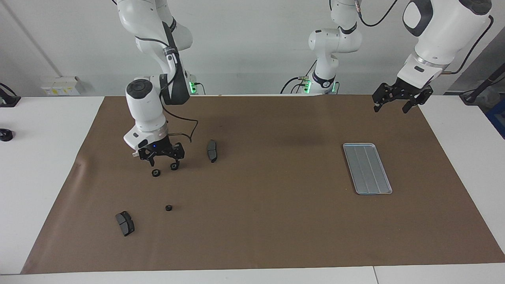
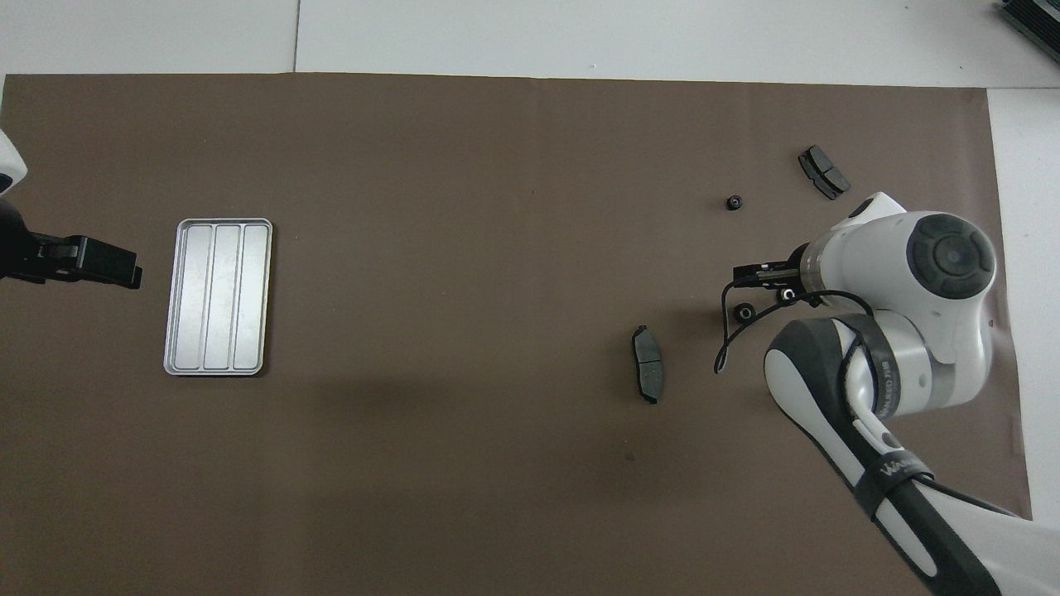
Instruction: Place bearing gear from tray to pile
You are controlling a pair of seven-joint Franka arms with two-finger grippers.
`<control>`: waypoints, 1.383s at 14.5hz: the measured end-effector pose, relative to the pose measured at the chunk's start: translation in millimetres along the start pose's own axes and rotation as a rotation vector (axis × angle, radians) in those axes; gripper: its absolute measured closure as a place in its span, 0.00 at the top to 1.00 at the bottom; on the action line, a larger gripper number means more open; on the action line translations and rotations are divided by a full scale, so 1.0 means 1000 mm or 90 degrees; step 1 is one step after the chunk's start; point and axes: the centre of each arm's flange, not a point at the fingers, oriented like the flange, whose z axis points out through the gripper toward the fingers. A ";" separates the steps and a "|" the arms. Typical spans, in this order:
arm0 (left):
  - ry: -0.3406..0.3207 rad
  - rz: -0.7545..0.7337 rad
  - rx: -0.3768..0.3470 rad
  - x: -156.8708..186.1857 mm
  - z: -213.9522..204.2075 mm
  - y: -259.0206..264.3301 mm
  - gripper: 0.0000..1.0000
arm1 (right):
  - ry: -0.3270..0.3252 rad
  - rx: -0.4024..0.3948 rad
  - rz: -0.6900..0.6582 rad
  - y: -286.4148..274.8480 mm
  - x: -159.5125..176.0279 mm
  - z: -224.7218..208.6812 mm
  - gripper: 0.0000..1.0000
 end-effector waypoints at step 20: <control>0.000 0.000 0.000 0.000 0.000 0.000 1.00 | -0.077 0.032 0.118 0.089 -0.004 -0.220 1.00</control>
